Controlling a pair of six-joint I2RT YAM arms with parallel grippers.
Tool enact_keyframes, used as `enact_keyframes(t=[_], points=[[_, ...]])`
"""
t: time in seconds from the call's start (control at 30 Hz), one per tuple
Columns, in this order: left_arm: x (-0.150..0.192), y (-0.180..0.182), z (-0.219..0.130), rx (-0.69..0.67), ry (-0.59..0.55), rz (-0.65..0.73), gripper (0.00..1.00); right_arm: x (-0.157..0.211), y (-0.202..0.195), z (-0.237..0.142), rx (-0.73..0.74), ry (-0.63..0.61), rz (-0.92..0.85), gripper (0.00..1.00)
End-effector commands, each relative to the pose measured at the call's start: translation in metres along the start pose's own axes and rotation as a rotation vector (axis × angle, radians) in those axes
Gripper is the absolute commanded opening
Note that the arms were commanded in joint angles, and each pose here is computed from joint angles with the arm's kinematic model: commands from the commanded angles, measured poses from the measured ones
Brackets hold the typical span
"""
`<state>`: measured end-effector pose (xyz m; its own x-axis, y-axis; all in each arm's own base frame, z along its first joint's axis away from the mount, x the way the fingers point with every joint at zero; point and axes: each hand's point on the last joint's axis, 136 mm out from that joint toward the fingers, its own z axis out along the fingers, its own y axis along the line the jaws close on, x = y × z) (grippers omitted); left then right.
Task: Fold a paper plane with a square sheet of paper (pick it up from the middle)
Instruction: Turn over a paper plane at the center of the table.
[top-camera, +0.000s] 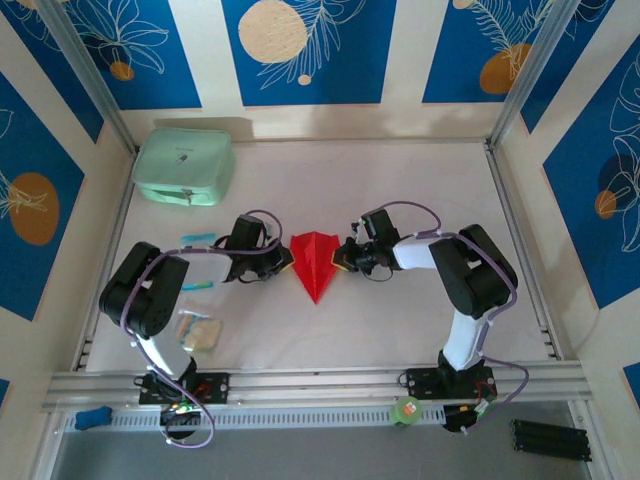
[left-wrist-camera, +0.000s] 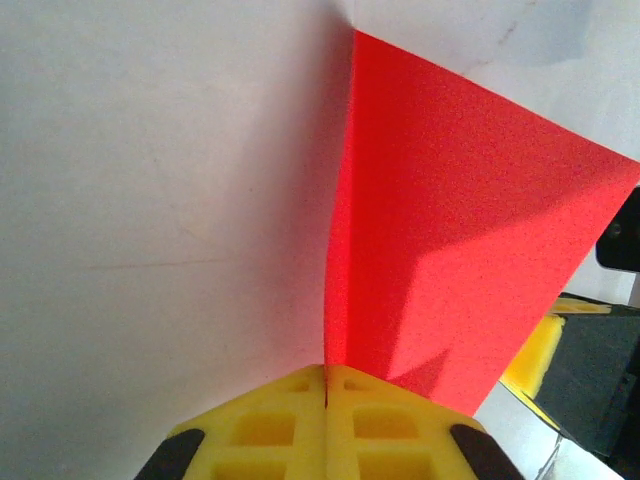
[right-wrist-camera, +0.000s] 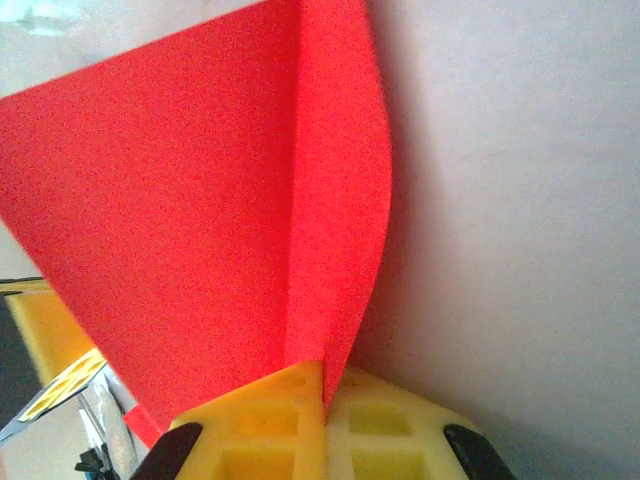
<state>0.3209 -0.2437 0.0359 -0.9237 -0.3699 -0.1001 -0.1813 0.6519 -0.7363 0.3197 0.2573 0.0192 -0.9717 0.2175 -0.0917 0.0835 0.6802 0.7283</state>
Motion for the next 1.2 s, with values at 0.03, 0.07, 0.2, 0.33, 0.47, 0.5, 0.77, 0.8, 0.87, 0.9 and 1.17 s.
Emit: enact_keyframes(t=[0.03,0.07,0.2,0.33,0.47,0.5,0.77,0.8,0.87,0.9,1.17], points=[[0.002,0.003,-0.004,-0.039,-0.005,-0.002,0.17,0.002,0.01,0.004,-0.027,0.029,-0.006,0.02],[0.002,0.002,-0.008,-0.047,-0.007,0.008,0.2,0.001,0.01,0.004,-0.027,0.027,-0.009,0.02],[0.007,0.0,-0.032,-0.09,-0.031,0.046,0.3,0.001,0.011,0.002,-0.022,0.03,-0.013,0.02],[0.021,-0.009,-0.054,-0.127,-0.057,0.115,0.34,0.003,0.011,0.002,-0.019,0.032,-0.015,0.02],[0.04,-0.025,-0.047,-0.111,-0.024,0.151,0.35,0.002,0.012,0.003,-0.02,0.032,-0.016,0.02],[0.043,-0.029,-0.042,-0.099,-0.014,0.159,0.35,0.002,0.012,0.003,-0.019,0.031,-0.017,0.02],[0.048,-0.04,-0.01,-0.052,0.051,0.179,0.36,0.003,0.012,0.005,-0.018,0.037,-0.02,0.02],[0.048,-0.041,-0.008,-0.044,0.055,0.179,0.35,0.004,0.012,0.005,-0.017,0.039,-0.02,0.02],[0.049,-0.044,-0.005,-0.029,0.063,0.18,0.31,0.005,0.011,0.006,-0.016,0.042,-0.019,0.02],[0.048,-0.044,-0.005,-0.029,0.062,0.18,0.3,0.005,0.012,0.007,-0.018,0.041,-0.02,0.02],[0.049,-0.041,0.0,-0.037,0.074,0.183,0.28,0.005,0.012,0.008,-0.017,0.043,-0.02,0.02]])
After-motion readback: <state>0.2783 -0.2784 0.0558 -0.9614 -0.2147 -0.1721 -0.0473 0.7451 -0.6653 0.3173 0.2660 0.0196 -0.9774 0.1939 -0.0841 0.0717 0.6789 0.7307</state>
